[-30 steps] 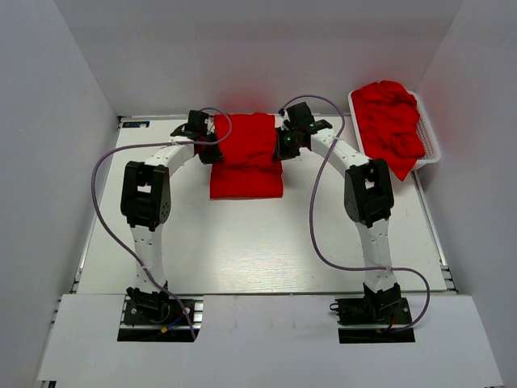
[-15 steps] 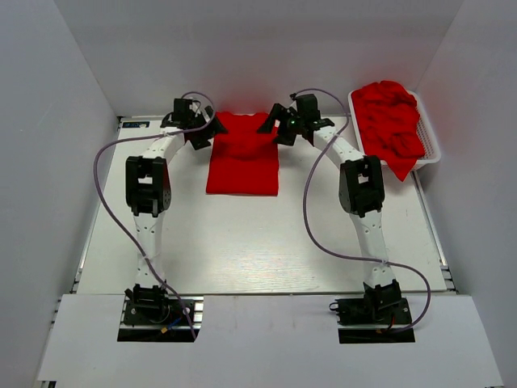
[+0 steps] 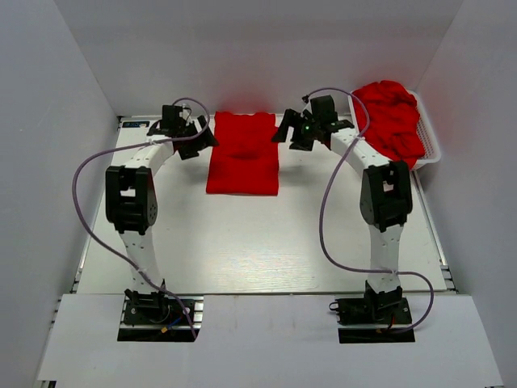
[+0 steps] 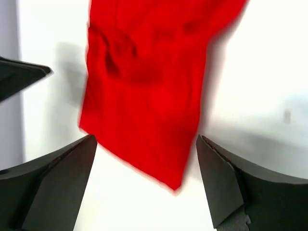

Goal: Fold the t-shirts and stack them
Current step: Fold the folded rectangular tshirt in 1/3 of the way, then grab one side of the 2/3 rectangular tshirt with both arms

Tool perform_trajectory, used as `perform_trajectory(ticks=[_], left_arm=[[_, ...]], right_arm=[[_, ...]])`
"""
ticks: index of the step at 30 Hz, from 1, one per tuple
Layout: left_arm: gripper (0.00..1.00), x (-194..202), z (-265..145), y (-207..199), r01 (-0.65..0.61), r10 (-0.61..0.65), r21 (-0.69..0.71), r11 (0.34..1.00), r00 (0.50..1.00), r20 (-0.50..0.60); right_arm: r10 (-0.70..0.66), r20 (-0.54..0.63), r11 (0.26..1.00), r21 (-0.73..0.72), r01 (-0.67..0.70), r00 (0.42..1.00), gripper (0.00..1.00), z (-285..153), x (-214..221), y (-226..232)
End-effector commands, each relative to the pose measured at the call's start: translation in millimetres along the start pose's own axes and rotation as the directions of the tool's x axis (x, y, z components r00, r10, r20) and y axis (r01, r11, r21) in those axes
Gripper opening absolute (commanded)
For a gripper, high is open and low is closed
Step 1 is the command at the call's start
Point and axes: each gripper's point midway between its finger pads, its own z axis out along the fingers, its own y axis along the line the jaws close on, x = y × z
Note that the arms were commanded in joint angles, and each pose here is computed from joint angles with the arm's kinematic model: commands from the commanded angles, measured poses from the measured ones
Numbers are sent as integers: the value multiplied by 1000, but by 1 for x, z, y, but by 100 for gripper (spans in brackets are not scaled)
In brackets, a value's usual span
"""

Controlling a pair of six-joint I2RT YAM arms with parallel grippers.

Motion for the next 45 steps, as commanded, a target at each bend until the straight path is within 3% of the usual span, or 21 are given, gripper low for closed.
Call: perform_trajectory(ticks=[1,2,7,18,25,28,32,34,37,38,39,41,43,45], left_arm=[[100,16,-41,4,-110,111,-63,992,994,15],[100,37,-42,19,-116,114,-94,989,993,-26],[100,71,-58,32,-133,125,-125,983,990,-66],[100,103,-37,40,-176,158,-116,977,976,-152],[80,125,-23,44,-191,165,-109,975,963,-213],[72,135,-18,46,-197,170,-106,975,959,-227],[58,146,-13,43,-209,178,-100,973,951,-252],[57,160,-13,47,-203,166,-106,973,945,-281],[38,167,-15,49,-190,155,-102,976,946,-285],[25,173,-14,46,-186,152,-91,978,944,-291],[19,173,-14,46,-186,152,-91,978,944,-291],[0,170,-16,41,-176,147,-81,981,948,-284],[0,170,-21,37,-174,150,-66,982,949,-279],[0,172,-28,37,-176,153,-62,982,951,-269]], right_arm=[[-122,-72,988,85,128,990,90,-29,45,-5],[-133,-70,986,93,139,989,90,-37,48,-2],[-116,-186,980,136,142,976,90,-38,111,-18],[-59,-257,990,112,91,965,90,-7,146,-18],[-28,-283,993,103,59,959,90,7,156,-20],[-16,-303,995,88,44,953,85,14,164,-18],[-11,-313,998,62,32,950,70,20,168,-13],[-14,-309,997,63,35,951,59,19,168,-12],[-11,-300,998,54,28,954,42,19,168,-9],[-10,-298,998,53,27,955,37,19,168,-9],[-12,-297,999,46,27,955,31,18,167,-7],[-14,-290,998,48,29,957,10,17,167,-7],[-28,-274,998,39,40,961,0,9,164,-2],[-49,-253,997,38,61,966,0,1,158,1]])
